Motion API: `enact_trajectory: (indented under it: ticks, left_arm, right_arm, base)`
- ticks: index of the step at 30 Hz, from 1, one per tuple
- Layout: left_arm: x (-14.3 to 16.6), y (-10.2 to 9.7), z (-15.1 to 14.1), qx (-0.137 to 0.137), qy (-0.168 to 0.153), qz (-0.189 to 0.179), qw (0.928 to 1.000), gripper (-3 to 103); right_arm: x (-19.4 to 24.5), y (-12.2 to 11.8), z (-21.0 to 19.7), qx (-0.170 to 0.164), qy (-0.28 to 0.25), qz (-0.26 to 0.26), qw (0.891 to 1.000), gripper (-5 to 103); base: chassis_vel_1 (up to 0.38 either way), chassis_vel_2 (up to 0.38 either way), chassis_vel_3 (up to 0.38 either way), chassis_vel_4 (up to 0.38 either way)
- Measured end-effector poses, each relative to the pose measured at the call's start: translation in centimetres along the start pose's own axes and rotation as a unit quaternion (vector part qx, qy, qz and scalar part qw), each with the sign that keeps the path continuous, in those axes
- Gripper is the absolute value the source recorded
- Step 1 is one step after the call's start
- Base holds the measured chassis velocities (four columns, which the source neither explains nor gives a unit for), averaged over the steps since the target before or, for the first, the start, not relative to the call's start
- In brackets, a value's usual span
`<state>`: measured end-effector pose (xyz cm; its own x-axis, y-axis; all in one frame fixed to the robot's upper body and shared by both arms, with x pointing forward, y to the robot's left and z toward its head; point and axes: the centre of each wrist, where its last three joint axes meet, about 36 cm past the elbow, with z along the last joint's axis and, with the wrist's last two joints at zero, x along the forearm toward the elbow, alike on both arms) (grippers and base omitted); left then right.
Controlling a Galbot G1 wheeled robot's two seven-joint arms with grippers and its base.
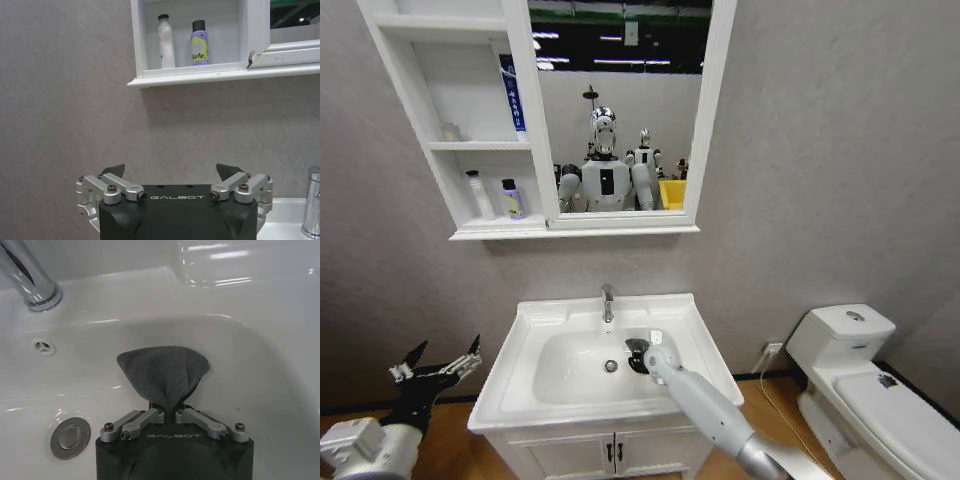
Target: Move facial cleanser and shampoo from washbasin to cabinet, then wipe washbasin with towel.
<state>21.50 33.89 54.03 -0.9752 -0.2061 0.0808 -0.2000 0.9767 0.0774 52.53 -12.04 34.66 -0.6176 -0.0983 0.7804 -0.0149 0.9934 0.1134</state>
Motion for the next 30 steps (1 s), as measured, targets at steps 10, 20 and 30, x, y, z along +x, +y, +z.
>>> enact_trajectory:
  ticks: [10,20,30]
  left_arm:
    - [0.0,0.0,0.0,0.0,0.0,0.0,1.0,100]
    - [0.0,0.0,0.0,0.0,0.0,0.0,1.0,100]
    - [0.0,0.0,0.0,0.0,0.0,0.0,1.0,100]
  right_arm:
    - [0.5,-0.2,-0.1,-0.024,0.013,0.043,0.999,4]
    - [-0.4,1.3,-0.6,-0.064,0.07,-0.015,0.995,4]
    - [-1.9,2.4,0.4,-0.098,0.107,-0.102,0.984,4]
  base:
    - [0.0,0.0,0.0,0.0]
    - [0.0,0.0,0.0,0.0]
    - [0.0,0.0,0.0,0.0]
